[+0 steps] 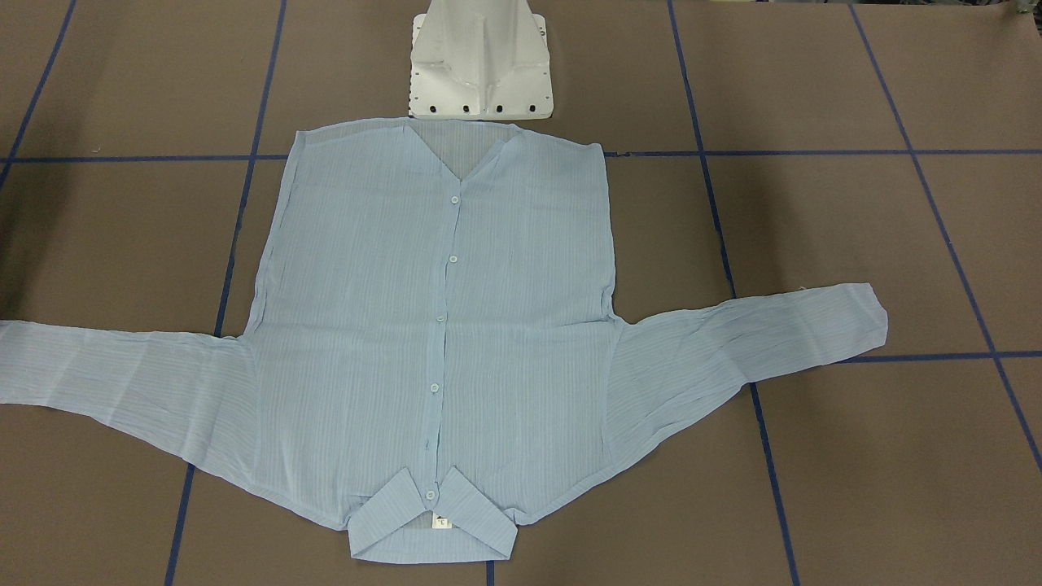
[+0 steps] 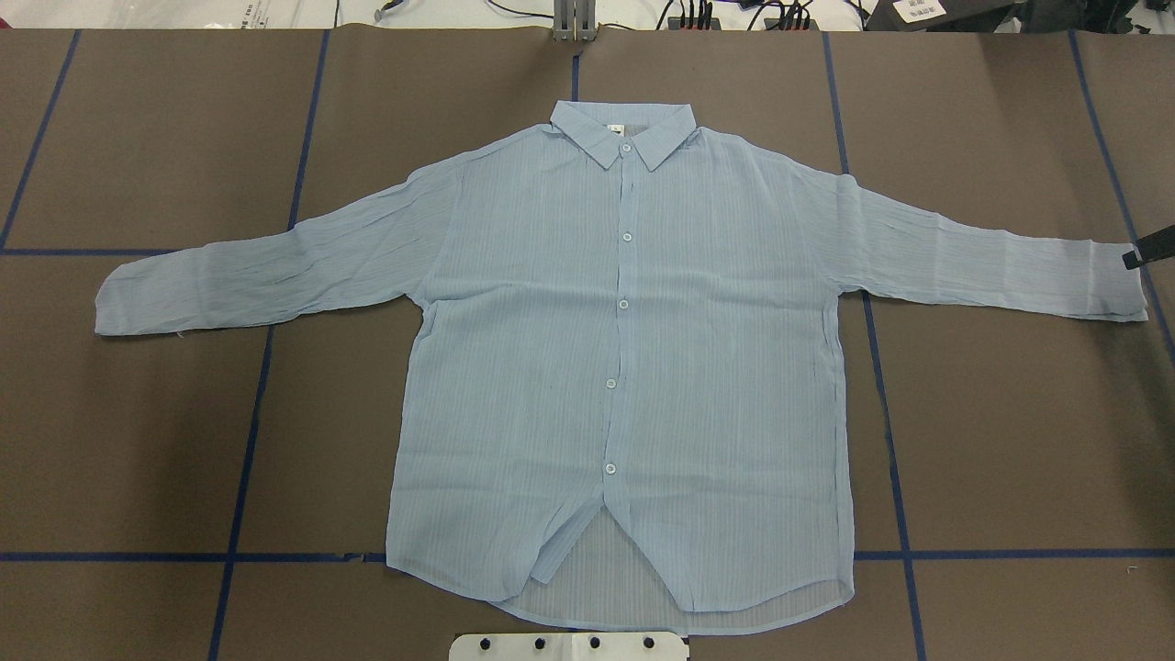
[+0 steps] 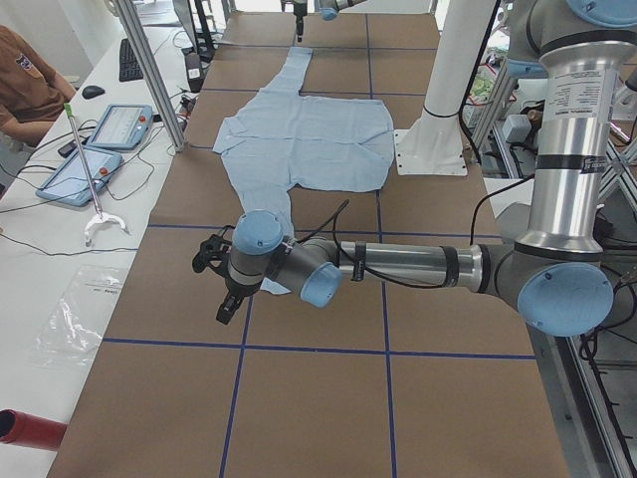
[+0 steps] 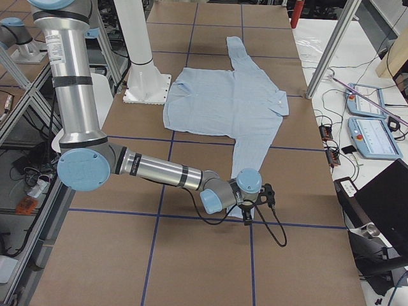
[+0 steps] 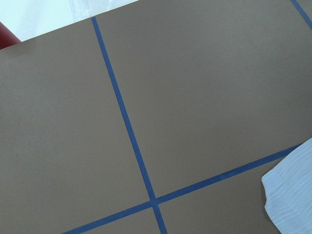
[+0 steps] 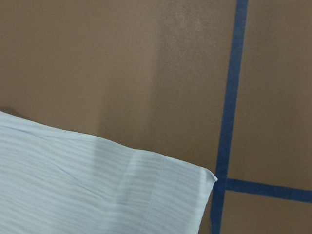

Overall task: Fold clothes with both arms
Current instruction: 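Lower the right gripper to the cuff of the sleeve nearest it and grasp, then carry the sleeve with the right gripper across the shirt toward the collar, then release the sleeve on the shirt and raise the right gripper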

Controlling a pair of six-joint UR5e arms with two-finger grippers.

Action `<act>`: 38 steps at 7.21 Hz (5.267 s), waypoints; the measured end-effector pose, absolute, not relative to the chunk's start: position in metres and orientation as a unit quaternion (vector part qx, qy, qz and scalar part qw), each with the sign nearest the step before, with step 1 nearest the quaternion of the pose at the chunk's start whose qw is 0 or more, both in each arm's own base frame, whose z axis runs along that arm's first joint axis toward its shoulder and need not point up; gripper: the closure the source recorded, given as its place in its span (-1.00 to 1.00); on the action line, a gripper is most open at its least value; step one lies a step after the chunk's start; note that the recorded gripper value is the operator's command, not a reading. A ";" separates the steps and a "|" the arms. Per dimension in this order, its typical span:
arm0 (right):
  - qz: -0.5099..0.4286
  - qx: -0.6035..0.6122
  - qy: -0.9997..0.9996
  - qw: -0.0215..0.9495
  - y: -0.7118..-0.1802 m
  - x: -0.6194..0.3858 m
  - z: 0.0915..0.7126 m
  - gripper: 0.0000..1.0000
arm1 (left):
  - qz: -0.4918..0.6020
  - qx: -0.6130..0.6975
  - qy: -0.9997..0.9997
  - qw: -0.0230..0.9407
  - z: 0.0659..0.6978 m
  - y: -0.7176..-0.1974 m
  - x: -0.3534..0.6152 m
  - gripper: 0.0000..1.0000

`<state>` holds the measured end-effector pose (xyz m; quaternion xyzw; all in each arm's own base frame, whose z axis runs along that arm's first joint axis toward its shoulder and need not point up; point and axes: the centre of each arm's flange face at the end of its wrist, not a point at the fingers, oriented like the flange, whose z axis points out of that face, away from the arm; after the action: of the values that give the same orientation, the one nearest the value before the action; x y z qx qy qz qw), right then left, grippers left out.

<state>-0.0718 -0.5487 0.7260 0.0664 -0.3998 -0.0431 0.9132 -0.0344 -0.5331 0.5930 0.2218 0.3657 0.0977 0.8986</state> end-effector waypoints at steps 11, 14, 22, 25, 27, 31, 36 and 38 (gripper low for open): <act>-0.040 0.033 -0.392 0.918 -0.553 -0.093 0.744 0.56 | 0.104 0.238 0.366 0.894 0.583 -0.537 -0.034 -0.99; -0.042 0.037 -0.396 0.917 -0.557 -0.095 0.737 1.00 | 0.104 0.239 0.366 0.894 0.582 -0.537 -0.034 -0.99; -0.029 0.105 -0.532 0.839 -0.601 -0.137 0.487 1.00 | 0.101 0.225 0.366 0.897 0.598 -0.539 -0.034 -0.99; -0.010 0.099 -0.586 0.804 -0.610 -0.247 0.312 1.00 | 0.097 0.212 0.367 0.901 0.616 -0.536 -0.034 -0.99; -0.018 0.120 -0.603 0.788 -0.603 -0.309 0.230 1.00 | 0.095 0.207 0.367 0.902 0.626 -0.534 -0.035 -0.99; 0.008 0.146 -0.596 0.789 -0.582 -0.453 0.156 1.00 | 0.094 0.205 0.366 0.903 0.637 -0.535 -0.035 -0.99; 0.013 0.143 -0.525 0.839 -0.594 -0.633 0.116 -1.00 | 0.094 0.205 0.367 0.903 0.636 -0.536 -0.034 -0.99; 0.013 0.165 -0.516 0.840 -0.573 -0.662 0.104 -1.00 | 0.092 0.204 0.367 0.903 0.636 -0.539 -0.034 -0.99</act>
<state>-0.6616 -0.5733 0.1038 0.1654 -0.5161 0.0132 0.8403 -0.0340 -0.5392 0.6360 0.2038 0.3674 0.0918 0.9028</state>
